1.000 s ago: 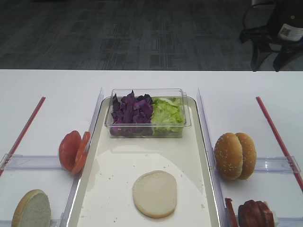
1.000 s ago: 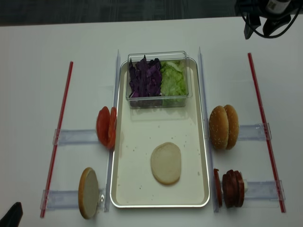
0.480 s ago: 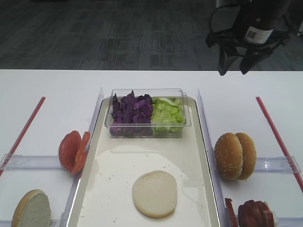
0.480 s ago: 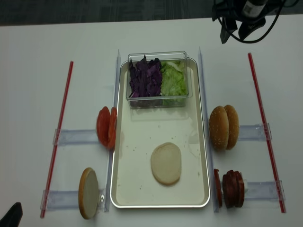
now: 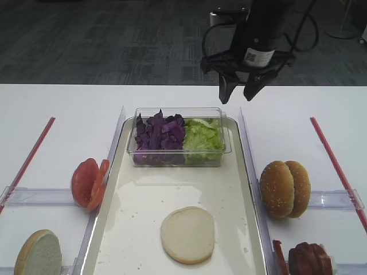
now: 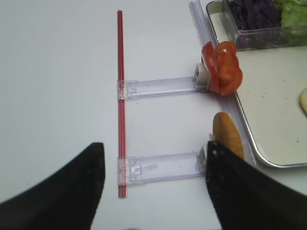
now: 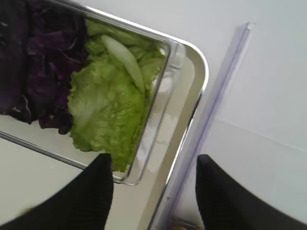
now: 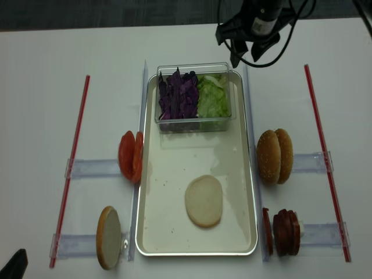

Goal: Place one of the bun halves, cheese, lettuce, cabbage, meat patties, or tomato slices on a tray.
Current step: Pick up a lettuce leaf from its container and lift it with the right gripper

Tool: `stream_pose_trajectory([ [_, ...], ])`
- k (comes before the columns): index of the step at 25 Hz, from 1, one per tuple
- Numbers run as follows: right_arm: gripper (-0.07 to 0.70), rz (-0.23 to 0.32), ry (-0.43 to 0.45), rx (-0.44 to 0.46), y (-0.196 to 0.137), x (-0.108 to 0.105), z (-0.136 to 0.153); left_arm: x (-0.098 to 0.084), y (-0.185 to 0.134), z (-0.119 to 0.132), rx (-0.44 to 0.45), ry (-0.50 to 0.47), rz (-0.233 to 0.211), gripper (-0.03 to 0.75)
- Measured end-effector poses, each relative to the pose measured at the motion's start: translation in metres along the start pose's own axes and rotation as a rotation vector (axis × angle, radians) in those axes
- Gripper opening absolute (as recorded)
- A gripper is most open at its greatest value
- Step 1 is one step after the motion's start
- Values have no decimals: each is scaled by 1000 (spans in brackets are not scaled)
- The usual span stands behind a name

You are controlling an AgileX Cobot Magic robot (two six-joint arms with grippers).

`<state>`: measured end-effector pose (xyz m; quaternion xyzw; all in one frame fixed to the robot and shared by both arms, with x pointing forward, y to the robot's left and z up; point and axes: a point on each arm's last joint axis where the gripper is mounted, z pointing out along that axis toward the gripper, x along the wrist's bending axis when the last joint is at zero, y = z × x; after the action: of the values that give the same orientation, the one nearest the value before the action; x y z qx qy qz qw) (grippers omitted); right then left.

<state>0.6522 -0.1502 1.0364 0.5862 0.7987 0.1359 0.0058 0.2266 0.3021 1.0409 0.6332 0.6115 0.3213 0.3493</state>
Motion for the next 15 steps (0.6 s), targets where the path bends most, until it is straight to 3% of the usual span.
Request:
stream_pose_trajectory([
  [5, 419, -39, 14, 37, 4, 26, 24, 0, 0, 0, 0, 0, 0, 433],
  [15, 418, -72, 24, 81, 7, 45, 53, 0, 0, 0, 0, 0, -4, 433],
])
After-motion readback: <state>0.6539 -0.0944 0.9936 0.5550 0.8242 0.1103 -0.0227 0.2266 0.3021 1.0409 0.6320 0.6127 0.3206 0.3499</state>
